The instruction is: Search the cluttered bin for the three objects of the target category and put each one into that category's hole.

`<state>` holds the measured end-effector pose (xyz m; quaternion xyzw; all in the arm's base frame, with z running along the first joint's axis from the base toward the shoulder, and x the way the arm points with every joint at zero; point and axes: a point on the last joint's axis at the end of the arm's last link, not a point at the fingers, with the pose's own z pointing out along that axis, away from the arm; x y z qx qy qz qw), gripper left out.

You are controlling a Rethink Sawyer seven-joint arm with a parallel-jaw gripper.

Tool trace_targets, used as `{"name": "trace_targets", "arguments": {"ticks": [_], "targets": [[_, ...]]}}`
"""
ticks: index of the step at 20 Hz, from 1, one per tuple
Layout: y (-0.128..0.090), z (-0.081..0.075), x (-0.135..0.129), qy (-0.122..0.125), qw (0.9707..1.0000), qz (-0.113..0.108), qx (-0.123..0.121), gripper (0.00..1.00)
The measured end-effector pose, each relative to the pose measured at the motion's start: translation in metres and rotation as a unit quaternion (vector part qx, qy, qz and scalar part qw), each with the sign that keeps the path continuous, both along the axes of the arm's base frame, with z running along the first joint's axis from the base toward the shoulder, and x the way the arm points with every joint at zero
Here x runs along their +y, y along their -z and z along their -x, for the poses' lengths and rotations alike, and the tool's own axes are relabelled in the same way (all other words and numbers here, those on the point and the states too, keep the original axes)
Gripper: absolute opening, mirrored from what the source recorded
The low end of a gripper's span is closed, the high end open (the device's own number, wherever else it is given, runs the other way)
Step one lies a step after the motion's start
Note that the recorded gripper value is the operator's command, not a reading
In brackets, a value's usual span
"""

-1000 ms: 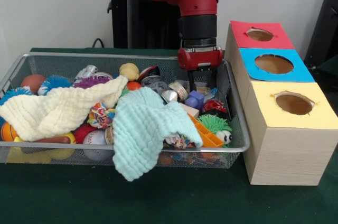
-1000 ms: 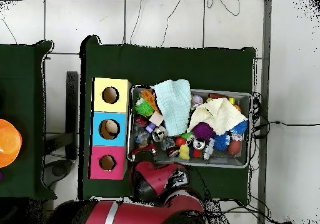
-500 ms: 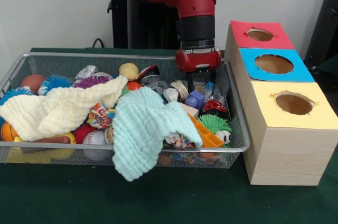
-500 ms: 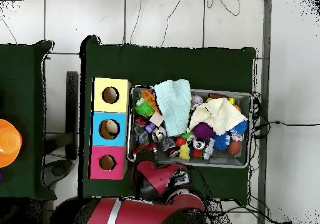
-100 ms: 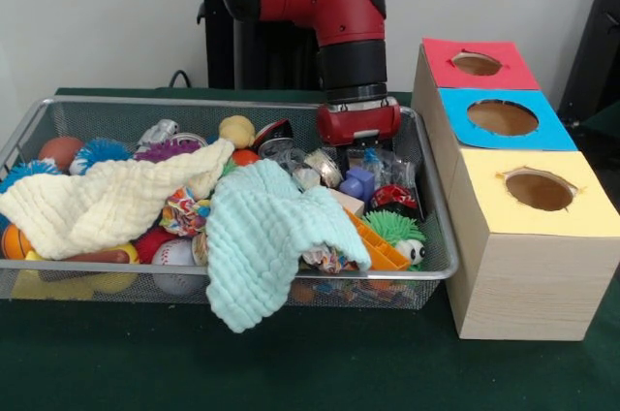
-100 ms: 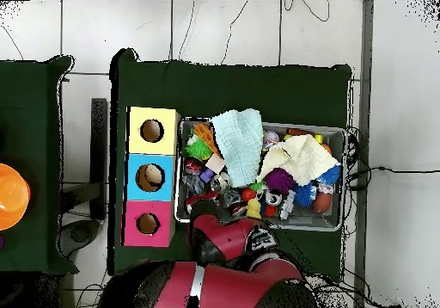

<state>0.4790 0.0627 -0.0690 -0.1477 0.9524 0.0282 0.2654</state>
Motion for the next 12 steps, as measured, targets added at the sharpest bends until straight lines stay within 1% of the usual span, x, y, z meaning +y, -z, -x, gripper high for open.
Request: {"name": "trace_targets", "arguments": {"ticks": [4,9,12], "targets": [[0.0009,-0.0026,-0.0010,0.007,0.9998,-0.017,-0.002,1.00],[0.0005,-0.0048,-0.0008,0.012,0.9995,-0.030,-0.004,1.00],[-0.0034,-0.0079,0.0018,0.015,0.9991,-0.038,-0.007,1.00]]}}
